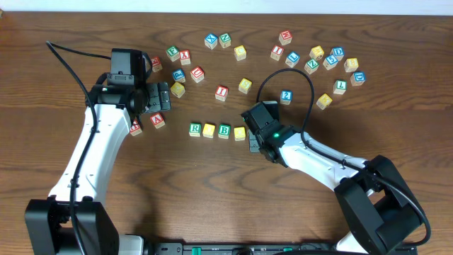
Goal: Spell out ROBOT
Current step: 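Open the right gripper to release the blue T block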
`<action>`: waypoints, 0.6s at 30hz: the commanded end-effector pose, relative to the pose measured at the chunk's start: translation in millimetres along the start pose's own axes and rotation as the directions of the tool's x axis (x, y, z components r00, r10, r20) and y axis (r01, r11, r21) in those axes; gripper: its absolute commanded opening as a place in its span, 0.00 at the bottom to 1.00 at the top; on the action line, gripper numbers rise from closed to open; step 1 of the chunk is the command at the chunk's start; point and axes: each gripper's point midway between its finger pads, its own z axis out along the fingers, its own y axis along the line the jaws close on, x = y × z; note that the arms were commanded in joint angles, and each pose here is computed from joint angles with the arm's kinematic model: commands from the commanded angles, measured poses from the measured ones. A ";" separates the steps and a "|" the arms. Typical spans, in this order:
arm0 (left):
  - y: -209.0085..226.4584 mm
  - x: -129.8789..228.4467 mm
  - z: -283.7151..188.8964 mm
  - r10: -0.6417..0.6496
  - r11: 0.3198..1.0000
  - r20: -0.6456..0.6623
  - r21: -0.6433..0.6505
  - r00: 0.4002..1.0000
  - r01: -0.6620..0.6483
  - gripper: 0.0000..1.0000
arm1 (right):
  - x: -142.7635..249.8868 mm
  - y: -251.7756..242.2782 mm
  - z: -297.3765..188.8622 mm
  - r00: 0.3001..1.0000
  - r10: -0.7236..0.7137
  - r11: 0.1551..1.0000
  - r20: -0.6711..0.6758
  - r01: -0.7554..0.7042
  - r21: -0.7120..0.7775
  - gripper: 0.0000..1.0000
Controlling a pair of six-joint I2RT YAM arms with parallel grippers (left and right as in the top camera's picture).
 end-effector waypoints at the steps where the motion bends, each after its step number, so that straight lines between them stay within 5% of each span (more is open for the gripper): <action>1: 1.0 4.4 1.5 0.011 1.000 -0.013 0.003 1.000 -0.011 0.99 | -1.5 6.2 -1.5 1.000 -0.022 1.000 0.004 0.022 -0.021 0.01; 18: 1.0 4.4 1.5 0.011 1.000 -0.013 0.003 1.000 -0.011 0.99 | -3.8 18.3 -2.1 0.999 -0.044 0.996 0.008 0.045 -0.083 0.01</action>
